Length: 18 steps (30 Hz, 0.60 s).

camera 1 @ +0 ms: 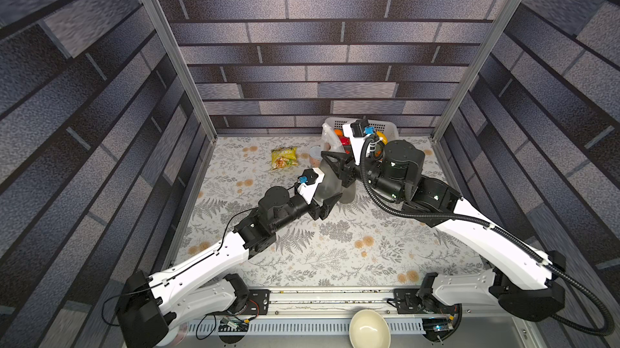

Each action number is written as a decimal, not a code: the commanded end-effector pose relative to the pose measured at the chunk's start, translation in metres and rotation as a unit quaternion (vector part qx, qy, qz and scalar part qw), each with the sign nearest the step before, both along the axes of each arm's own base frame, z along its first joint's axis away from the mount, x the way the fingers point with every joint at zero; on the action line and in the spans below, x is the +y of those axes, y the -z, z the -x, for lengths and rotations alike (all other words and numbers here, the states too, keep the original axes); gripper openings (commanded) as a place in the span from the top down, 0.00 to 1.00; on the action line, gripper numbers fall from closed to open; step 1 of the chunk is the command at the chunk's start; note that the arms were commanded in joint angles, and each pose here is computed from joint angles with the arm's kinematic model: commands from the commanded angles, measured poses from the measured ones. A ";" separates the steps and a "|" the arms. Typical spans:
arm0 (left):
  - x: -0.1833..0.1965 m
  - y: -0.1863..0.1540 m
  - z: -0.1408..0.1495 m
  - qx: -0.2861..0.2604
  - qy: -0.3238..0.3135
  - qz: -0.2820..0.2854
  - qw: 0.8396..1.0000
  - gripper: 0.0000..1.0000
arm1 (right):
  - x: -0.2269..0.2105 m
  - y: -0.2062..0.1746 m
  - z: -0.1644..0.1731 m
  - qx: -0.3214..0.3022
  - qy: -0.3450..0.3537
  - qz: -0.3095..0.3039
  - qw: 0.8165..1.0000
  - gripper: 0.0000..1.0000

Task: Attach spray nozzles to spray bottles
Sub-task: Place the spray bottle at the center of the board.

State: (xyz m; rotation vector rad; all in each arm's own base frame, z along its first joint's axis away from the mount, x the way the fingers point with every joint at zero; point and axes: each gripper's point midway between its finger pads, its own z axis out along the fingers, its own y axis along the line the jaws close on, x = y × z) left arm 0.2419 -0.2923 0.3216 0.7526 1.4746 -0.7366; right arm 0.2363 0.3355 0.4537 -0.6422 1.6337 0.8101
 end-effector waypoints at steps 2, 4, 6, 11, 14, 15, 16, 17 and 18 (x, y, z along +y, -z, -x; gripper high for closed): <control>0.004 -0.037 -0.001 -0.045 -0.006 0.047 0.998 0.27 | 0.023 0.029 0.022 0.050 -0.066 0.019 0.996 0.90; 0.007 -0.037 -0.002 -0.044 -0.011 0.051 0.998 0.11 | 0.024 0.029 0.022 0.050 -0.065 0.014 0.997 0.91; 0.011 -0.035 0.001 -0.040 -0.014 0.050 0.998 0.00 | 0.022 0.025 0.019 0.044 -0.055 0.006 0.997 0.92; 0.027 -0.020 0.007 -0.018 -0.030 0.044 0.998 0.00 | 0.016 0.002 0.006 0.001 -0.015 -0.024 1.000 0.93; 0.039 -0.004 0.015 0.006 -0.041 0.031 0.999 0.00 | 0.015 -0.012 -0.012 -0.041 0.025 -0.036 0.998 0.93; 0.043 0.002 0.018 0.014 -0.045 0.027 0.999 0.00 | 0.017 -0.015 -0.020 -0.057 0.041 -0.035 0.997 0.93; 0.048 0.005 0.021 0.020 -0.051 0.027 0.998 0.00 | 0.019 -0.018 -0.026 -0.070 0.055 -0.036 0.995 0.93; 0.055 0.009 0.024 0.027 -0.058 0.030 0.997 0.00 | 0.021 -0.020 -0.034 -0.082 0.070 -0.038 0.993 0.93; 0.063 0.011 0.026 0.033 -0.071 0.034 0.996 0.00 | 0.024 -0.020 -0.040 -0.092 0.076 -0.039 0.992 0.93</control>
